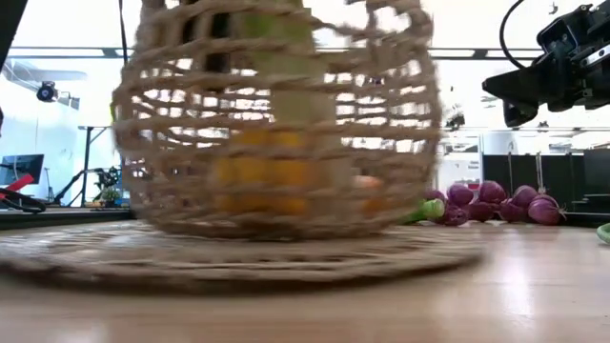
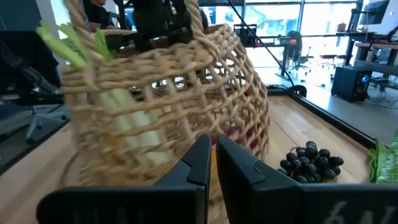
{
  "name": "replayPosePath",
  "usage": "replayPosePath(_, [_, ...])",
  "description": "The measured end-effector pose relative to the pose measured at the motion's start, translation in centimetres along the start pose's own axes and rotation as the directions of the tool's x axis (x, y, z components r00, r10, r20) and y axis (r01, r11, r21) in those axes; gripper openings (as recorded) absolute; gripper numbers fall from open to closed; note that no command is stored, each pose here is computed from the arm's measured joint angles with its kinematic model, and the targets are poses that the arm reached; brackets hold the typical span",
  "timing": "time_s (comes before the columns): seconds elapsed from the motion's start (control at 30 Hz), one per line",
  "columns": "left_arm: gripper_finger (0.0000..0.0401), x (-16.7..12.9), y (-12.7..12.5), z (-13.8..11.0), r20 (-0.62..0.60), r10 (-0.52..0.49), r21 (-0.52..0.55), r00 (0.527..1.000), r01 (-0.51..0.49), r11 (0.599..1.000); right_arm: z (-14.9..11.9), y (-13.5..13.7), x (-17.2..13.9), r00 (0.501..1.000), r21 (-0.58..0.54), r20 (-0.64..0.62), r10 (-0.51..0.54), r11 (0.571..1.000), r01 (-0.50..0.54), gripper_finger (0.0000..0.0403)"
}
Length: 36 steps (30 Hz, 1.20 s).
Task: Build produce basket
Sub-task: Adjust the basket, then put the black grapes into the basket
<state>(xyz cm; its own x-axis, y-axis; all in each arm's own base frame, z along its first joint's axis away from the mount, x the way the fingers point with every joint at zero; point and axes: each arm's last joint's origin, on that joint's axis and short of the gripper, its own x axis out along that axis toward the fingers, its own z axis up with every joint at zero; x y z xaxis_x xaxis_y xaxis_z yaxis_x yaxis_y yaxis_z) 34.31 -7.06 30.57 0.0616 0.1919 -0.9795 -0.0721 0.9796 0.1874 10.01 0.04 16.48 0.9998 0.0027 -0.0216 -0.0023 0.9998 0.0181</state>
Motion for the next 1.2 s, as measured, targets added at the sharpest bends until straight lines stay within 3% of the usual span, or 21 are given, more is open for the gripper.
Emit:
replayPosePath(0.07, [0.0074,0.0,0.2,-0.7,-0.065,0.04,0.015,0.997,-0.039,0.999,0.0,0.0,0.0,1.0,-0.002,0.0,0.0,1.0,0.0,0.0018])
replayPosePath(0.23, [0.0074,0.4,0.5,-1.7,-0.082,0.065,0.027,0.995,-0.063,0.998,0.0,0.0,0.0,1.0,-0.002,0.0,0.0,1.0,0.0,0.0018])
replayPosePath(0.47, [0.0074,0.2,2.4,-5.4,-0.079,0.149,0.001,0.986,-0.15,0.989,0.0,0.0,0.0,1.0,0.0,-0.002,0.0,1.0,0.0,0.0018])
replayPosePath(0.63, [0.0074,-1.3,3.7,-7.6,0.03,0.117,-0.123,0.993,-0.112,0.986,0.0,0.0,0.0,1.0,0.0,0.0,0.0,1.0,0.0,0.0018])
replayPosePath(0.77, [0.0074,-3.2,3.8,-7.6,0.229,0.031,-0.175,0.973,0.009,0.984,0.0,0.0,0.0,1.0,0.0,-0.001,0.0,1.0,0.0,0.0018])
replayPosePath(0.87, [0.0074,-5.3,3.7,-6.6,0.433,-0.027,-0.151,0.901,0.102,0.983,0.0,0.0,0.0,1.0,-0.002,-0.001,0.0,1.0,0.0,0.0018])
replayPosePath(1.0, [0.0074,-8.1,3.5,-4.4,0.7,-0.072,-0.073,0.711,0.172,0.982,0.0,0.0,0.0,1.0,0.0,-0.002,0.0,1.0,0.0,0.0018])
replayPosePath(1.13, [0.0074,-9.6,3.4,-2.8,0.835,-0.093,-0.012,0.543,0.186,0.982,0.0,0.0,0.0,1.0,0.0,-0.002,0.0,1.0,0.0,0.0018])
replayPosePath(1.2, [0.0074,-9.7,3.5,-2.3,0.858,-0.088,-0.003,0.507,0.176,0.984,0.0,0.0,0.0,1.0,-0.002,-0.002,0.0,1.0,0.0,0.0018])
